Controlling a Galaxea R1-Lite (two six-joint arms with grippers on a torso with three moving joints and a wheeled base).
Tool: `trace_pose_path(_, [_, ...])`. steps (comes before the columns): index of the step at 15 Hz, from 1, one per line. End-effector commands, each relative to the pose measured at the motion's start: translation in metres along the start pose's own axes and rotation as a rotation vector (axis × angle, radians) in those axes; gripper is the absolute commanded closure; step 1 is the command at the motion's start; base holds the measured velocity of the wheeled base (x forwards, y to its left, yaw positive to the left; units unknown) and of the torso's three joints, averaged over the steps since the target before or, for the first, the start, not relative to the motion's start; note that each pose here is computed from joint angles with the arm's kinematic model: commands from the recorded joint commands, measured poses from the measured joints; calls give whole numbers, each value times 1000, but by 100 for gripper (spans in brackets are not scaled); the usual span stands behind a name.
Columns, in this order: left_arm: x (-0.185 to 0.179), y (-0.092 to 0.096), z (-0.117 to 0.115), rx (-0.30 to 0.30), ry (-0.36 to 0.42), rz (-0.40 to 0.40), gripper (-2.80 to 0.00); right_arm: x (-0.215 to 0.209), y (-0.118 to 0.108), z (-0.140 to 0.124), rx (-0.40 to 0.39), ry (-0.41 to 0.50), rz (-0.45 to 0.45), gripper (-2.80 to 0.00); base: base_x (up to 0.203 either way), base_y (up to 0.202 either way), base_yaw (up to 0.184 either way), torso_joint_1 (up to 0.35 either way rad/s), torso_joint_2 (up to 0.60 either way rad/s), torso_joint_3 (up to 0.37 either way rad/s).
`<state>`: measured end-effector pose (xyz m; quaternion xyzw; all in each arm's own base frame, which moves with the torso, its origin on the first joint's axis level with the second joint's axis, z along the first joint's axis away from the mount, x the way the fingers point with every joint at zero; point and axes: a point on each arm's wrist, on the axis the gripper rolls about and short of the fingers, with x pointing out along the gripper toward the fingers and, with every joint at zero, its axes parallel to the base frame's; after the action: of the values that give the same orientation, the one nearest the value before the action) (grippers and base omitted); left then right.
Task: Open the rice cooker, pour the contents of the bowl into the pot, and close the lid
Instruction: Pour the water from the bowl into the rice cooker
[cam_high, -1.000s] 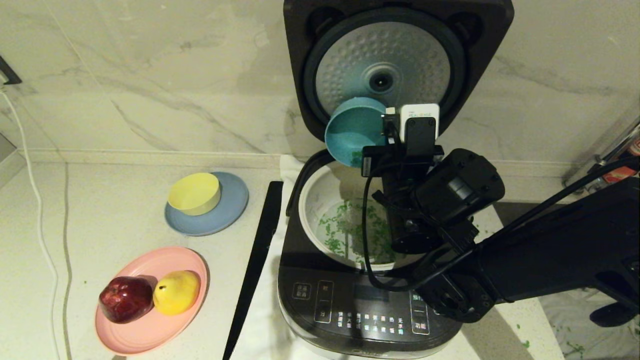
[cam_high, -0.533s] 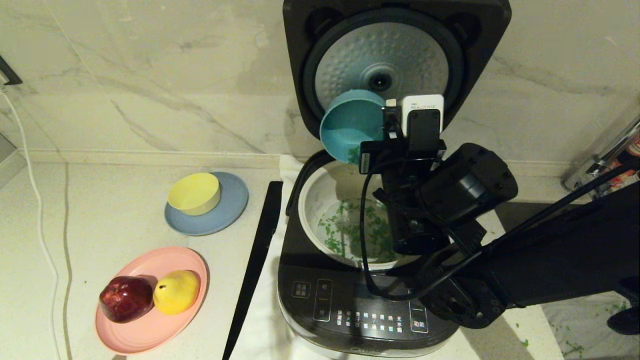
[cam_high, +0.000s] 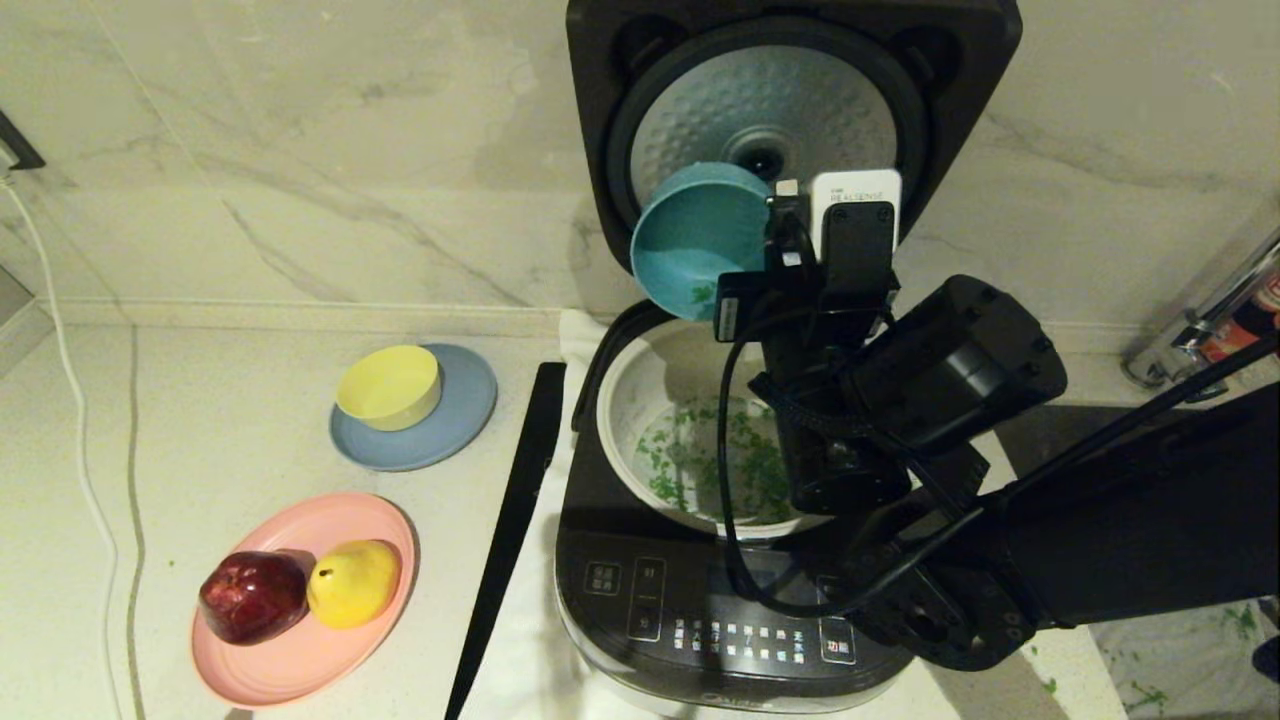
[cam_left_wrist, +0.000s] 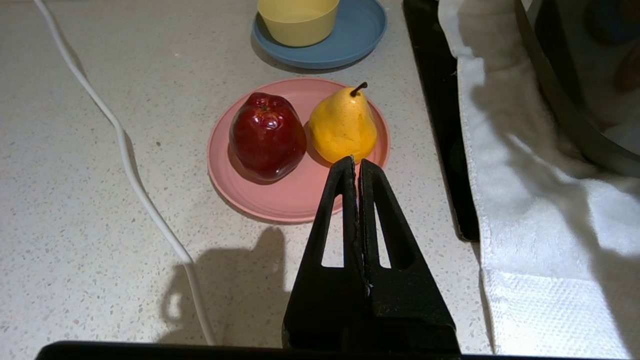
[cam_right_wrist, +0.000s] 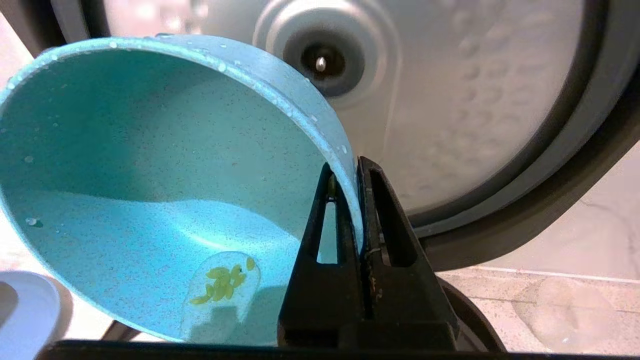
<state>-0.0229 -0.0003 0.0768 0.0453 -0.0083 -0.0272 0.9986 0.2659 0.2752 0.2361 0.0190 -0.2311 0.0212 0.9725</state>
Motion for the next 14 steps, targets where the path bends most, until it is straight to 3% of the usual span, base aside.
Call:
trace_pose_path(1, [1,0,-2,0,6,-1,0,-3,-2,-2,-2,9,0,0,0,0,0,0,0,0])
trace_pose_path(14, [1,0,-2,0,6,-1,0,-8,-6,-17,-40,50,8,0,0,0,0,0,0,0])
